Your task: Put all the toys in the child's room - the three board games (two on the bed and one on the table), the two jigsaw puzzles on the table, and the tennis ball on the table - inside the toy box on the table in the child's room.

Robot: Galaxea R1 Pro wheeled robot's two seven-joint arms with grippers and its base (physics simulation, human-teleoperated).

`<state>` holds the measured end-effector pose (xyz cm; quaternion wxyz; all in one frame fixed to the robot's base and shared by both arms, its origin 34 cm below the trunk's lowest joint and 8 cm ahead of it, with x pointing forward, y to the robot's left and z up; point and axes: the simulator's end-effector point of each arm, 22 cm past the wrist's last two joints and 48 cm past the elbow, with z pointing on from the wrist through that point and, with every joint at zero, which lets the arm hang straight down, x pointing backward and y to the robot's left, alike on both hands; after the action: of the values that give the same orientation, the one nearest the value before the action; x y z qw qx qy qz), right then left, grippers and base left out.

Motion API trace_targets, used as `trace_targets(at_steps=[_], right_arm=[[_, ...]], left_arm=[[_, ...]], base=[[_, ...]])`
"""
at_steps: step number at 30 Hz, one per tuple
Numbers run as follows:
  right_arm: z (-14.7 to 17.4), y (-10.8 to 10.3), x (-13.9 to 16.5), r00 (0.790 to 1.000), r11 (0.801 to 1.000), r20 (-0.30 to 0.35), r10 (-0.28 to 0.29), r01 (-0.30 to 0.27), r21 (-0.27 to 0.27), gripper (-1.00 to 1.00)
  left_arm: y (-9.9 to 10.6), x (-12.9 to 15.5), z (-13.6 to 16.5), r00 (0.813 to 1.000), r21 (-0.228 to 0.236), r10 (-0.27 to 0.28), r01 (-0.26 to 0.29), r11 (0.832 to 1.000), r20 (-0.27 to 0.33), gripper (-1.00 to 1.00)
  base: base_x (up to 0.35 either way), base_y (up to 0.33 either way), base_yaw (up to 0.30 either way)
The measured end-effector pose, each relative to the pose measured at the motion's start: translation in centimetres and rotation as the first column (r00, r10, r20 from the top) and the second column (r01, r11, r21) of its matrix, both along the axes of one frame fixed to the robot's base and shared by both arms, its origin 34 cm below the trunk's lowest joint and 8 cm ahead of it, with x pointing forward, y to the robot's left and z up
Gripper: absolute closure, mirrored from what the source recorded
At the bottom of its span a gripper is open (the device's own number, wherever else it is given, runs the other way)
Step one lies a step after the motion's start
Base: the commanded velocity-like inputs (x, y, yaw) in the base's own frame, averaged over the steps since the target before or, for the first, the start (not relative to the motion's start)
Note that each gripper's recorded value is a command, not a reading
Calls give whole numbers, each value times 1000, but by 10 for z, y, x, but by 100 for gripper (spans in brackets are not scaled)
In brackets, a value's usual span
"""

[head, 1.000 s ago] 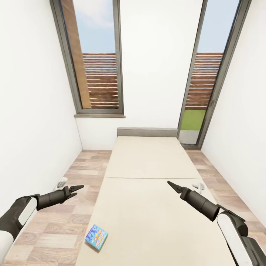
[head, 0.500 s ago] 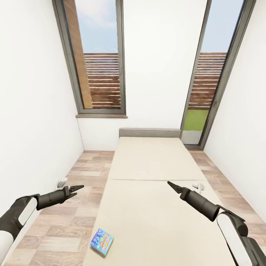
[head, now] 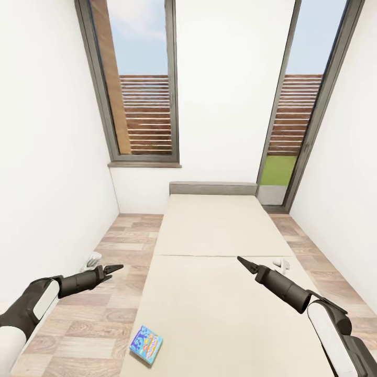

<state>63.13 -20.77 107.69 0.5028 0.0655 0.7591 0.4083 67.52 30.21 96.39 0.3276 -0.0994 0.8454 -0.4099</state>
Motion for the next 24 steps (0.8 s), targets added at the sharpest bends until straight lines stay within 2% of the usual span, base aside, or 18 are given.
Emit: trace_targets(at_steps=[2, 3, 4, 5, 6, 7, 8, 9, 10, 11, 12, 14, 16, 18, 20, 24], right_arm=[[0, 0, 0, 1000, 1000, 1, 0, 0, -2, -100], [0, 0, 0, 1000, 1000, 1, 0, 0, -3, -100], [0, 0, 0, 1000, 1000, -1, -2, 2, -6, -100], [-1, 0, 1, 1000, 1000, -2, -5, 4, -8, -100], [-3, -1, 1, 1000, 1000, -9, -12, 12, -15, -100], [-4, -2, 2, 1000, 1000, -14, -17, 17, -19, -100], [-9, -5, 3, 999, 999, -31, -37, 36, -36, -100], [-14, -8, 4, 997, 997, -48, -55, 52, -52, -100], [-16, -9, 5, 996, 996, -56, -63, 60, -60, -100], [-21, -9, 6, 994, 994, -73, -79, 73, -80, -100], [-23, -8, 6, 993, 993, -81, -85, 77, -91, -100], [-27, 2, 5, 991, 987, -99, -93, 78, -141, -100], [-29, 16, 2, 990, 981, -110, -87, 66, -182, -100], [-34, 32, -2, 989, 973, -127, -77, 46, -227, -100], [-43, 53, -8, 986, 960, -159, -50, 3, -282, -100], [-51, 85, -18, 973, 942, -231, 17, -93, -323, -100]], left_arm=[[-9, 0, -19, 999, 59, 10, -8, 998, -41, -100], [-14, 0, -32, 997, 103, 20, -13, 995, -69, -100], [-21, -1, -45, 995, 151, 34, -19, 988, -98, -100], [-25, -1, -52, 993, 177, 42, -22, 984, -112, -100], [-31, -1, -65, 989, 231, 60, -28, 973, -134, -100], [-34, -1, -71, 987, 260, 71, -32, 965, -141, -100], [-38, 0, -86, 983, 345, 107, -49, 937, -149, -100], [-42, 2, -94, 981, 397, 130, -62, 916, -146, -100], [-43, 2, -98, 979, 422, 141, -67, 904, -145, -100], [-46, 1, -105, 977, 464, 158, -73, 883, -146, -100], [-48, 0, -109, 975, 484, 165, -74, 872, -148, -100], [-53, -8, -125, 970, 540, 178, -62, 840, -166, -100], [-59, -11, -132, 968, 560, 179, -52, 827, -174, -100], [-66, -7, -129, 970, 566, 175, -49, 823, -170, -100], [-74, 10, -114, 975, 564, 169, -58, 824, -146, -100], [-78, 26, -100, 979, 566, 165, -72, 821, -116, -100]], base=[[0, 0, 0], [0, 0, 0], [0, 0, 0], [0, 0, 0], [0, 0, 0], [0, 0, 0], [0, 0, 0], [0, 0, 0], [0, 0, 0], [0, 0, 0], [0, 0, 0], [0, 0, 0], [0, 0, 0], [0, 0, 0], [0, 0, 0], [0, 0, 0]])
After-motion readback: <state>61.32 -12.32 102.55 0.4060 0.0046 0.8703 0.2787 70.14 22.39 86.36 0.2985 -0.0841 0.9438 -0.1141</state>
